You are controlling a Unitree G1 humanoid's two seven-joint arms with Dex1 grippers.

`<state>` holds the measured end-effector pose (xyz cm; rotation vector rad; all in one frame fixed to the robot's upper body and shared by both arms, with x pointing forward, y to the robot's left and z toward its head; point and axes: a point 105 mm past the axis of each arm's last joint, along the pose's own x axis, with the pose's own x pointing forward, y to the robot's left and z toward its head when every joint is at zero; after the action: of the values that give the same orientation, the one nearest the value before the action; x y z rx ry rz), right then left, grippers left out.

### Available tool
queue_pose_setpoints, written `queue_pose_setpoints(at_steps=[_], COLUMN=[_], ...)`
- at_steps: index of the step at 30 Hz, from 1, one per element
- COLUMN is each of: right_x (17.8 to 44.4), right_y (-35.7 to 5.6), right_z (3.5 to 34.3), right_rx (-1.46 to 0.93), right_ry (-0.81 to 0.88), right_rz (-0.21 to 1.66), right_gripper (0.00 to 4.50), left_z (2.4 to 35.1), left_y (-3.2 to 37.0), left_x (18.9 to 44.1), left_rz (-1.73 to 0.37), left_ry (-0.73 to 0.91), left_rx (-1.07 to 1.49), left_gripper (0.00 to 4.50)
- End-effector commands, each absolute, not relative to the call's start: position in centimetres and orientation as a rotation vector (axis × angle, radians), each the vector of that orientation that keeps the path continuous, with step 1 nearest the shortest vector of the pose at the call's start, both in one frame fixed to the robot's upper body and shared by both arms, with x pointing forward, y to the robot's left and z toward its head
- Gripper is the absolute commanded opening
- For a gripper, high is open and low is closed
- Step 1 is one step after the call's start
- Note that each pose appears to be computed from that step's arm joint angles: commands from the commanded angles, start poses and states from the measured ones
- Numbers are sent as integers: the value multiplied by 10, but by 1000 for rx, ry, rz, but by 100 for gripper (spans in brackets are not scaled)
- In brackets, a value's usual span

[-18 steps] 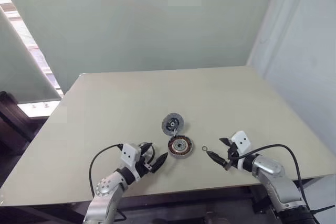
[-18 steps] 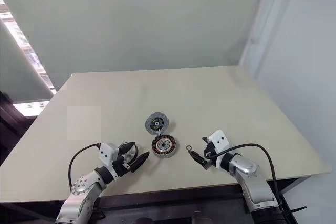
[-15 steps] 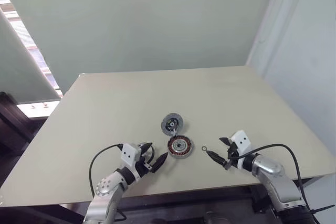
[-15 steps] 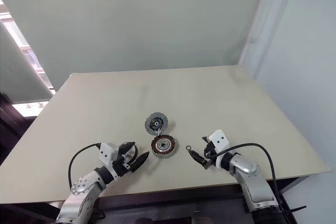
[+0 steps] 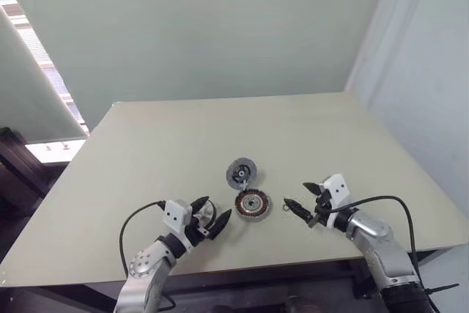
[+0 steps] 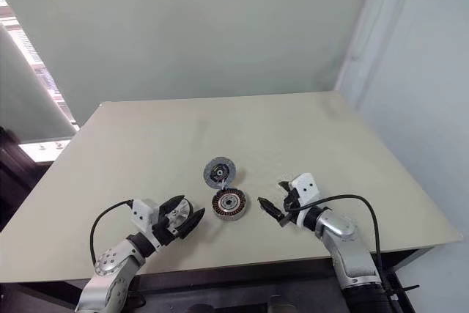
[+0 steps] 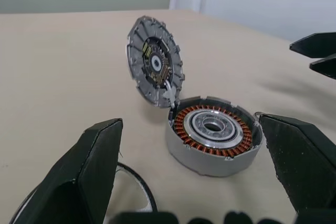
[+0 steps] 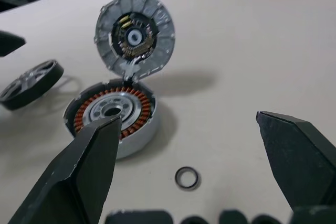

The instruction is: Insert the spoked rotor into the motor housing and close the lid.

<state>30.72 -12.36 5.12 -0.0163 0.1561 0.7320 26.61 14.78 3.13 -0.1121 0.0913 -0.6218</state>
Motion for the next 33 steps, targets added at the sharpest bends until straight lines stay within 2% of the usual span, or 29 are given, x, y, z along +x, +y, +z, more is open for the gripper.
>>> queue_pose_setpoints(at_steps=[1,11,33], right_x=[313,309,328], right_y=[-128,-130,-107], right_z=[66,51,12], right_rx=[-7,-68,-57], right_ry=[119,277,399], right_rz=[703,696,666], right_gripper=[450,450,450], left_z=[48,41,33], left_y=[150,153,136], left_x=[264,241,238], left_rz=[-636,-693,-797], left_ry=[45,163,233], left_rx=[-101,-96,-70], left_gripper=[445,445,445])
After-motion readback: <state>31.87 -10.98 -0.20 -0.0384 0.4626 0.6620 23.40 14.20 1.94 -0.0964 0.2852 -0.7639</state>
